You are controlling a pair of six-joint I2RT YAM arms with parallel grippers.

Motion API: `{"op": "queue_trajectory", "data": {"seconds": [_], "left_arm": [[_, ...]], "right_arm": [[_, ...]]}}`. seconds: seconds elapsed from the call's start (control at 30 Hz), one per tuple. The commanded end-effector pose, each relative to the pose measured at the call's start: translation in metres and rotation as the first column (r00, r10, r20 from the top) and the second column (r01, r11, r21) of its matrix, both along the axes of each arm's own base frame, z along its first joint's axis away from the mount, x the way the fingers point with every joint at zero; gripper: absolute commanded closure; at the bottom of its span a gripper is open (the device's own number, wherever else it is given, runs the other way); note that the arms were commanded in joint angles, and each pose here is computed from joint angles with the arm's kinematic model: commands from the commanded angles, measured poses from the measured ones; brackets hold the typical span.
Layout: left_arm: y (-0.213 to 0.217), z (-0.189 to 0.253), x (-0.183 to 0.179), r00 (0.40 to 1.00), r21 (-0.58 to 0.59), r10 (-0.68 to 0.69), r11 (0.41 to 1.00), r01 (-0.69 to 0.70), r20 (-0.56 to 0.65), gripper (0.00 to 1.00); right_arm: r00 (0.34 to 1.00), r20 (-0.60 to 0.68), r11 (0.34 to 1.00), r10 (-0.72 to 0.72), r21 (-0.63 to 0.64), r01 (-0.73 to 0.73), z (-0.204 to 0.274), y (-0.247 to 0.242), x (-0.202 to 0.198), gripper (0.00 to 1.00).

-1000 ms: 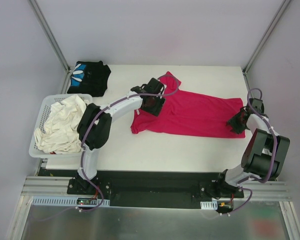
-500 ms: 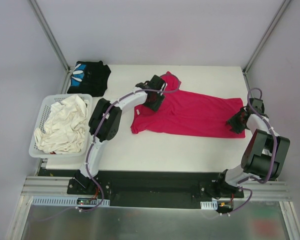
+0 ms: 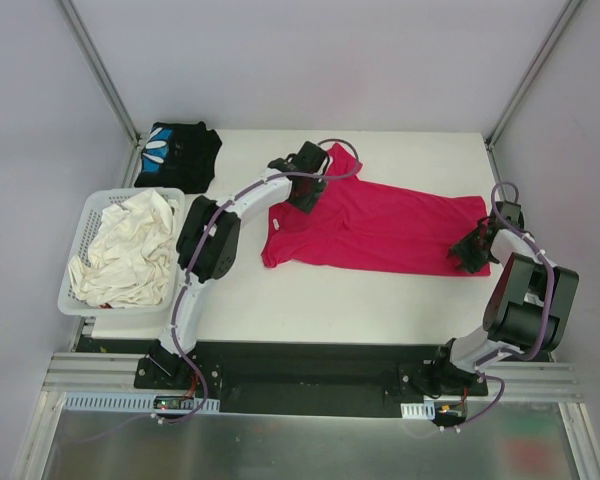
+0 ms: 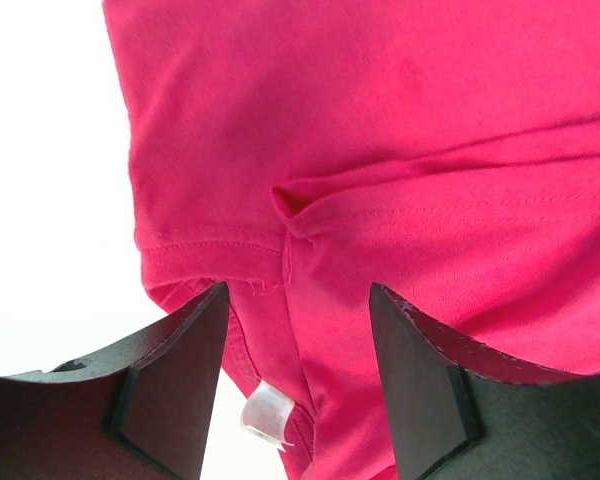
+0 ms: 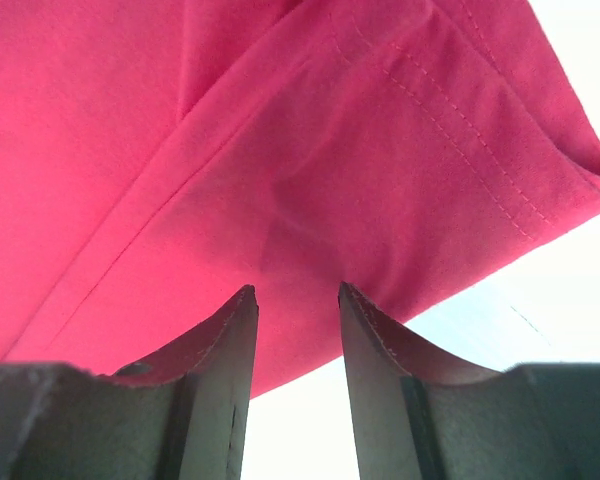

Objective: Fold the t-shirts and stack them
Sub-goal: Fold the flattened tshirt in 1/3 of the way

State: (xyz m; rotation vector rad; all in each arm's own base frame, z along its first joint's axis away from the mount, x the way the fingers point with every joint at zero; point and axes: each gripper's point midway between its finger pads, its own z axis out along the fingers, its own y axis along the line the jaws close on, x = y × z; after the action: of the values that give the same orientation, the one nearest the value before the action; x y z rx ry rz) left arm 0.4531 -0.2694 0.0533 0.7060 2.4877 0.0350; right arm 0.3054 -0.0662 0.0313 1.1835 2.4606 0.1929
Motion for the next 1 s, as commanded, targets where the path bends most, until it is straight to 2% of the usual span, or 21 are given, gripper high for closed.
{"op": "queue_trajectory", "data": {"seconds": [0.0,0.23,0.47,0.7,0.8,0.83,0.93,0.97], "left_arm": [[0.004,0.015,0.020,0.998,0.026,-0.002,1.000,0.001,0.057,0.43],[0.004,0.019,0.028,0.997,0.030,-0.003,1.000,0.000,0.076,0.43],[0.009,-0.001,0.033,0.998,0.061,-0.001,0.998,-0.002,0.057,0.43],[0.003,-0.013,0.030,1.000,0.035,0.001,0.999,-0.002,0.022,0.49],[0.000,-0.015,0.028,1.000,0.024,-0.001,1.000,0.001,0.015,0.61],[-0.001,-0.015,0.028,1.000,0.023,-0.001,1.000,0.001,0.015,0.77],[-0.001,-0.017,0.026,1.000,0.023,0.002,1.000,-0.003,0.010,0.97],[-0.002,-0.017,0.026,1.000,0.023,0.000,1.000,0.000,0.010,1.00]], "right_arm": [[1.000,-0.024,1.000,-0.015,-0.004,0.015,-0.003,-0.002,-0.006,0.59],[0.999,-0.026,1.000,-0.020,-0.010,0.019,-0.002,-0.004,-0.005,0.59],[1.000,-0.011,1.000,-0.020,-0.003,0.020,0.002,-0.003,-0.001,0.59],[1.000,-0.003,1.000,-0.013,-0.006,0.013,0.004,-0.004,0.001,0.59],[1.000,-0.005,1.000,-0.013,-0.006,0.013,0.002,-0.004,0.000,0.59],[1.000,-0.004,1.000,-0.012,-0.003,0.012,0.001,-0.003,0.001,0.59],[1.000,-0.007,1.000,-0.009,0.000,0.009,-0.002,-0.003,0.001,0.60],[1.000,-0.008,1.000,-0.010,0.003,0.010,-0.002,-0.003,0.001,0.61]]}}
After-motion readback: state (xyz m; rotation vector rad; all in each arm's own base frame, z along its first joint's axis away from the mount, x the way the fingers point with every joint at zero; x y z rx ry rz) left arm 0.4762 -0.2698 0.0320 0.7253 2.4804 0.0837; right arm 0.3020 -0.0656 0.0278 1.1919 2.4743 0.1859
